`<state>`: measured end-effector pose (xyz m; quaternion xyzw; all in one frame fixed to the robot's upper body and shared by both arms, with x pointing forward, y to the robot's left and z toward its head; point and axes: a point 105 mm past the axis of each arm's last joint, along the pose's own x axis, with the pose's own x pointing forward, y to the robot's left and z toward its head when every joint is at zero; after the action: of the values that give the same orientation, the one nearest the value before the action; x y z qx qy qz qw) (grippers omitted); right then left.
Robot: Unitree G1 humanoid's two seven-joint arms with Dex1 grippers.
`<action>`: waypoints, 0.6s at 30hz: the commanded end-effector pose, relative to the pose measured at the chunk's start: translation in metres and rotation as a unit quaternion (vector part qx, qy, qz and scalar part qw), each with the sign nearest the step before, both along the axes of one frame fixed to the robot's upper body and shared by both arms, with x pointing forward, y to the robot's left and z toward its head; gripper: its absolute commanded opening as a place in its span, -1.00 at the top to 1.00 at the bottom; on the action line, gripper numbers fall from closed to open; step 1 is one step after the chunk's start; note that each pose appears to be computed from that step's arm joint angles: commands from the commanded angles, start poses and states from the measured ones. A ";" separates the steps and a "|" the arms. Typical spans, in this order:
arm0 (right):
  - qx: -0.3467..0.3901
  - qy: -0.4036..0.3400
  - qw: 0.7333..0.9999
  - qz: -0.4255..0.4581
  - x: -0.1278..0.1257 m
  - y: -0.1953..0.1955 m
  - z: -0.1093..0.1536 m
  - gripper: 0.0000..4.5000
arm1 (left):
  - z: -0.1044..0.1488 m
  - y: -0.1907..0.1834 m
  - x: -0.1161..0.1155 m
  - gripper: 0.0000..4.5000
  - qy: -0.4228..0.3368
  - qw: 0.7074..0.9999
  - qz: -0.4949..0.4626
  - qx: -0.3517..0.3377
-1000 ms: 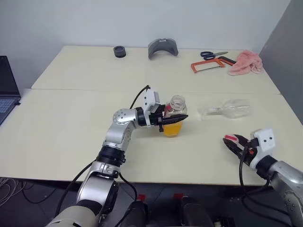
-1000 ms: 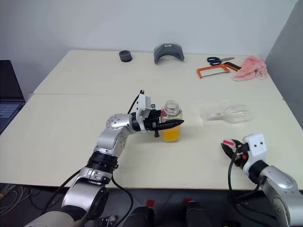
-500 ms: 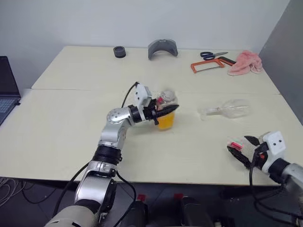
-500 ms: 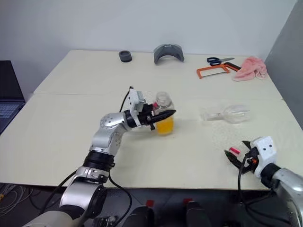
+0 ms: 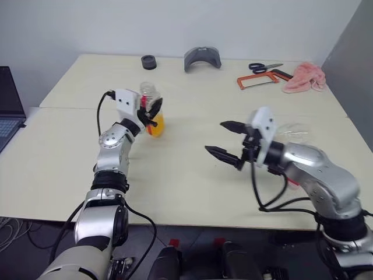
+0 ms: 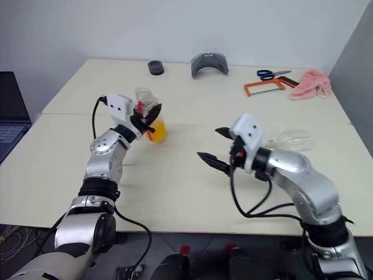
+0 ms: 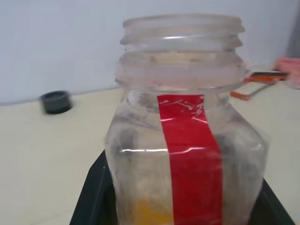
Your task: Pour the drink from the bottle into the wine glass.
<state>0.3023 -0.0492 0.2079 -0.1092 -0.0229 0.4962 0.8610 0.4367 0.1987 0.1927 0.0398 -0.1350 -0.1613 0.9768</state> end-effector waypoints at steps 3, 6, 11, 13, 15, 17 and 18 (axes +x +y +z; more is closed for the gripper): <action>-0.009 -0.015 1.000 0.019 0.013 0.028 0.005 -1.00 | 0.020 0.021 0.001 0.30 -0.043 0.997 0.061 0.001; -0.012 -0.017 1.000 0.020 0.019 0.037 0.004 -1.00 | 0.014 0.027 0.002 0.30 -0.034 0.996 0.081 -0.013; -0.013 -0.021 0.999 0.026 0.020 0.041 0.004 -1.00 | 0.004 0.024 0.002 -0.45 -0.028 0.996 0.082 -0.010; -0.012 -0.021 0.999 0.026 0.019 0.041 0.004 -1.00 | 0.000 0.021 0.001 -0.70 -0.027 0.996 0.079 -0.009; -0.012 -0.022 0.999 0.026 0.018 0.041 0.004 -1.00 | -0.002 0.019 0.000 -1.00 -0.026 0.997 0.078 -0.006; -0.012 -0.021 0.999 0.025 0.017 0.039 0.004 -1.00 | -0.005 0.018 -0.002 -1.00 -0.025 0.997 0.078 -0.007; -0.012 -0.019 0.999 0.026 0.016 0.038 0.004 -1.00 | -0.007 0.018 -0.003 -1.00 -0.025 0.997 0.078 -0.008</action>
<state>0.3253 -0.0123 0.1974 -0.1239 -0.0067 0.5099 0.8513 0.4361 0.2193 0.1706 0.0350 -0.1269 -0.0823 0.9879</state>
